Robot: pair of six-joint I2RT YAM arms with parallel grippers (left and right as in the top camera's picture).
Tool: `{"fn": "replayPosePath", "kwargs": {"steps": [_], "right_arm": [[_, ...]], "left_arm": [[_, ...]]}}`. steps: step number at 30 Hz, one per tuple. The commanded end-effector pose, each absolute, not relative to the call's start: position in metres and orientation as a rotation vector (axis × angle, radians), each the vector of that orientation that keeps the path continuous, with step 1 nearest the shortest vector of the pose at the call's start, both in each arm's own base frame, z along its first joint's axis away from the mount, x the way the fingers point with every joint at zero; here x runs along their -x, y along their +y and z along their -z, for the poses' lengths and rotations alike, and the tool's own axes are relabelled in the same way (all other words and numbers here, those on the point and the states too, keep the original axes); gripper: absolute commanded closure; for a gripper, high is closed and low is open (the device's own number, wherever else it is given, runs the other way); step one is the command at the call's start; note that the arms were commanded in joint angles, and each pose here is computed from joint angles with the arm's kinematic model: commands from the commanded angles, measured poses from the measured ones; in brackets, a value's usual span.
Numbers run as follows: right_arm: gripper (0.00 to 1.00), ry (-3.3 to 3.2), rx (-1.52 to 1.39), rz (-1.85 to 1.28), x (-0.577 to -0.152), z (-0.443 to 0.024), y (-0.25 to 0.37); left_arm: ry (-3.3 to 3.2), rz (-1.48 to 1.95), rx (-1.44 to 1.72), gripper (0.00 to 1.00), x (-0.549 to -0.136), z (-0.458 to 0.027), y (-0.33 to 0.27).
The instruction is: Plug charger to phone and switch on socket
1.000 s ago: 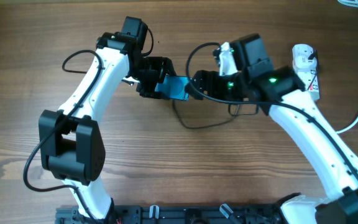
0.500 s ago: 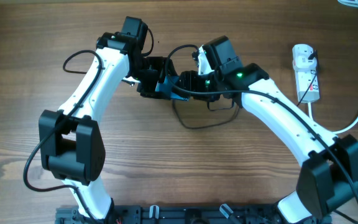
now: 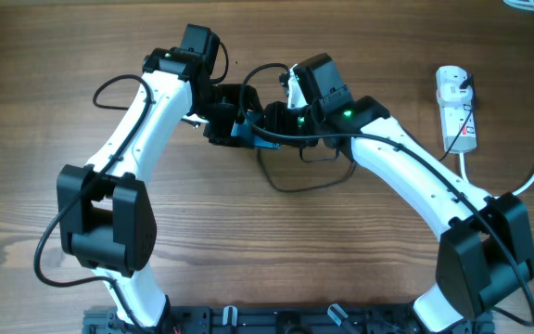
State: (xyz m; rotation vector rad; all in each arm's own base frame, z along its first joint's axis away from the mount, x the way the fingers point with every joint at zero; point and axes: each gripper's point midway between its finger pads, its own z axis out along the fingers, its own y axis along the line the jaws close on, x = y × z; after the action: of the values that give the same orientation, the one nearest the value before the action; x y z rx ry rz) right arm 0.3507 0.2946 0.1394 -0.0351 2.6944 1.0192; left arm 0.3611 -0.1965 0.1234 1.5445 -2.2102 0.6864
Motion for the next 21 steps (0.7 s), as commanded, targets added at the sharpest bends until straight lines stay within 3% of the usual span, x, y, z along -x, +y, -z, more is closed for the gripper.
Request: {"fn": "replayPosePath", "kwargs": {"steps": [1,5,8,17,19,21], "right_arm": [[0.71,2.72,0.019,-1.03,-0.347,-0.131,0.3],[0.8,2.72,0.019,-1.031,-0.347,-0.131,0.3],[0.96,2.72,0.02,-1.033,-0.347,-0.131,0.3],[0.96,2.64,0.105,-1.212,-0.347,-0.152,0.32],[0.96,2.644,0.075,-1.221,-0.347,-0.153,0.32],[0.96,2.646,0.066,-1.223,-0.348,-0.153,0.32]], "left_arm": [[-2.214,-0.772,-1.525,0.96,-0.364,-0.148,-0.203],[-2.214,-0.772,-1.524,0.96,-0.364,-0.148,-0.203],[-2.213,-0.771,-1.524,0.96,-0.364,-0.148,-0.203],[-2.214,-0.772,-1.524,0.95,-0.364,-0.148,-0.203],[-2.215,-0.771,-1.524,0.85,-0.364,-0.148,-0.203],[-2.217,-0.772,-1.52,0.66,-0.364,-0.148,-0.203]]}}
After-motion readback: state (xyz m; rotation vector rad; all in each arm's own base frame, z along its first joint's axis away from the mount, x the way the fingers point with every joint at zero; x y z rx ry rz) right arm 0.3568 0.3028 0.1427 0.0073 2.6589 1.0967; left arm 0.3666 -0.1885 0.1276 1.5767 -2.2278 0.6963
